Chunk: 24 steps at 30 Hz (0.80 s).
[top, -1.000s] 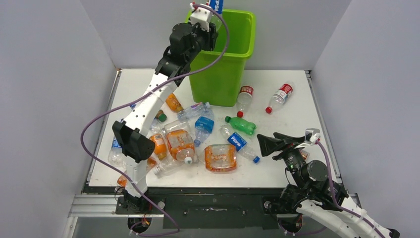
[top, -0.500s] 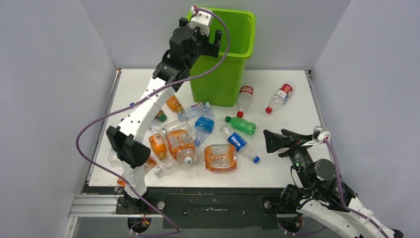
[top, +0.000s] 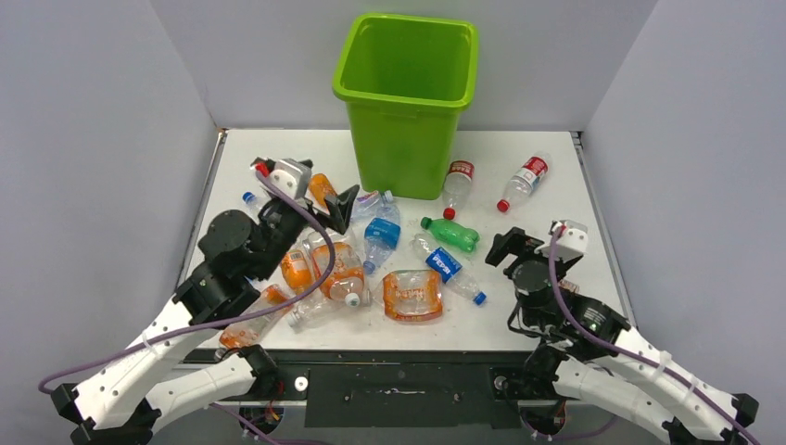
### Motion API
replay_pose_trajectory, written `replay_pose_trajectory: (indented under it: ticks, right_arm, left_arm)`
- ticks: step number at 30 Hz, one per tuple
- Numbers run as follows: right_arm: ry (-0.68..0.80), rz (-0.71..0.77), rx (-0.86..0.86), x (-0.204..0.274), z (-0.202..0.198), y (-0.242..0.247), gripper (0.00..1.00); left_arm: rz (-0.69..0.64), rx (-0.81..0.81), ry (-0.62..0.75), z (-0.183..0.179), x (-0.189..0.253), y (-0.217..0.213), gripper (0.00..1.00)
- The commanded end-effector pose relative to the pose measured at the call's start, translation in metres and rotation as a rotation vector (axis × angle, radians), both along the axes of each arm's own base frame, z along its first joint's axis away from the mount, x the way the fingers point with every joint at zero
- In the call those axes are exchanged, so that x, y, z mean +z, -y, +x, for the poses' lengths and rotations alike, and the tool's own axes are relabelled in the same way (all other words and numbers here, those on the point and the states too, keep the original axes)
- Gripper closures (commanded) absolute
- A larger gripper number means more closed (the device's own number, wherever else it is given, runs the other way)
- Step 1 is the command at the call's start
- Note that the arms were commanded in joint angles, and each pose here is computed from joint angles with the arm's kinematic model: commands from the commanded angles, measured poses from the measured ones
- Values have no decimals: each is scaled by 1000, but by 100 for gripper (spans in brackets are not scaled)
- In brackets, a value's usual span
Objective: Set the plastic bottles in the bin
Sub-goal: Place the plastic bottle in the trash bin.
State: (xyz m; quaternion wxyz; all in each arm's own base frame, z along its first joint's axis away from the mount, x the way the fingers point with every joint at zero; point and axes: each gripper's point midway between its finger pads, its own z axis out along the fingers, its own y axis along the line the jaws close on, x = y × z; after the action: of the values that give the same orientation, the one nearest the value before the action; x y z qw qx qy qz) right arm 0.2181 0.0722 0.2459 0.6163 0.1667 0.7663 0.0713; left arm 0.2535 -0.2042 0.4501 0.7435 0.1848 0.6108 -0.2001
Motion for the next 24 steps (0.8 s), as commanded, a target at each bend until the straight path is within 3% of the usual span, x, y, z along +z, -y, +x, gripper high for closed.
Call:
replay_pose_trajectory:
  ticks: [1, 8, 11, 15, 24]
  right_arm:
    - [-28, -53, -121, -1, 7, 10, 10]
    - [-156, -25, -192, -36, 32, 28, 10]
    - [-298, 106, -166, -71, 52, 40, 10]
    - [-419, 262, -329, -120, 51, 84, 10]
    - [-433, 476, -576, -168, 33, 98, 10]
  left_arm:
    - [123, 146, -221, 12, -110, -20, 4]
    - [34, 150, -363, 5, -155, -18, 4]
    - [37, 138, -406, 2, -160, -14, 4]
    - [35, 161, -418, -3, -163, -18, 4]
    - [-25, 148, -357, -14, -148, -24, 4]
